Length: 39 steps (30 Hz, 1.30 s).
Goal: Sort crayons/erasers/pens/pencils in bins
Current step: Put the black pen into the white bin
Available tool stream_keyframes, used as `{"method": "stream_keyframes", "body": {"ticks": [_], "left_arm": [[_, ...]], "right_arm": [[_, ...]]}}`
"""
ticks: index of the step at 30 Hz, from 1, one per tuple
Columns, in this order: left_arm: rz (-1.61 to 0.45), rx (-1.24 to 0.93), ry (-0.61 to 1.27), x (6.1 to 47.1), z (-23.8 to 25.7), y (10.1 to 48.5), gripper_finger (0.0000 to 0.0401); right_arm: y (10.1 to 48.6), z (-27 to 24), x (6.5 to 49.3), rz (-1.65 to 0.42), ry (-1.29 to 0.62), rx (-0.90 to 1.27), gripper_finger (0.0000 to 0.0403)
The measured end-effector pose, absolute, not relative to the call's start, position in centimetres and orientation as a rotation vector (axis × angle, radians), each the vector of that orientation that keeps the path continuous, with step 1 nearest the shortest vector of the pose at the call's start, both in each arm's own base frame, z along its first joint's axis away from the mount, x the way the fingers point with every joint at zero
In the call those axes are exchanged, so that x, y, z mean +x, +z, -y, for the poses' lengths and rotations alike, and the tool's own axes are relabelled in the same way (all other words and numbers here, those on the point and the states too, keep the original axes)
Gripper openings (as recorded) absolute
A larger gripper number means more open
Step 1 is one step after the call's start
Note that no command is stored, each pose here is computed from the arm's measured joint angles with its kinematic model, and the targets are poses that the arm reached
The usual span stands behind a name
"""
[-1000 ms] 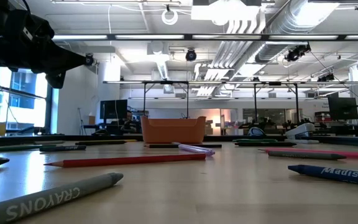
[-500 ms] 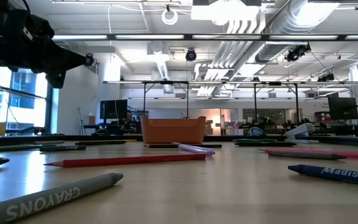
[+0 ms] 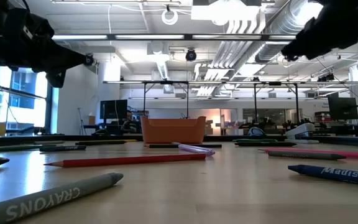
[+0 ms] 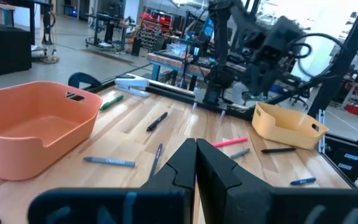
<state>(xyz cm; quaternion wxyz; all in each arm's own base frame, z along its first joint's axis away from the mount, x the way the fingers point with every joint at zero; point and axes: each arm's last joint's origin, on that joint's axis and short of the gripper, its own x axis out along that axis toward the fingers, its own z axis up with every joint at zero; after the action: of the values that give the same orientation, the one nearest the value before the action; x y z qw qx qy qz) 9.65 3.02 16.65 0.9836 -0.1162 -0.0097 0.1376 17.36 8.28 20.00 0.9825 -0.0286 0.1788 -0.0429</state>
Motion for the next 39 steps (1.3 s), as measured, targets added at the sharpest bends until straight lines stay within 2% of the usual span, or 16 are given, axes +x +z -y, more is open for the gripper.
{"method": "stream_keyframes", "body": {"ticks": [8, 13, 28, 39], "left_arm": [[0.202, -0.202, 0.263, 9.5, -3.0, 18.4, 0.0], [0.176, -0.214, 0.257, 9.7, -3.0, 18.2, 0.0], [-0.182, -0.263, 0.318, 13.1, -4.2, 19.3, 0.0], [-0.681, -0.316, 0.565, 16.5, -6.1, 20.3, 0.0]], "right_arm": [[20.4, -4.9, 17.7, -0.189, -0.123, -0.138, 0.0], [20.4, -3.5, 18.0, -0.179, -0.14, -0.137, 0.0], [20.5, -2.4, 18.3, -0.176, -0.169, -0.151, 0.0], [20.5, -2.5, 18.3, -0.176, -0.167, -0.153, 0.0]]}}
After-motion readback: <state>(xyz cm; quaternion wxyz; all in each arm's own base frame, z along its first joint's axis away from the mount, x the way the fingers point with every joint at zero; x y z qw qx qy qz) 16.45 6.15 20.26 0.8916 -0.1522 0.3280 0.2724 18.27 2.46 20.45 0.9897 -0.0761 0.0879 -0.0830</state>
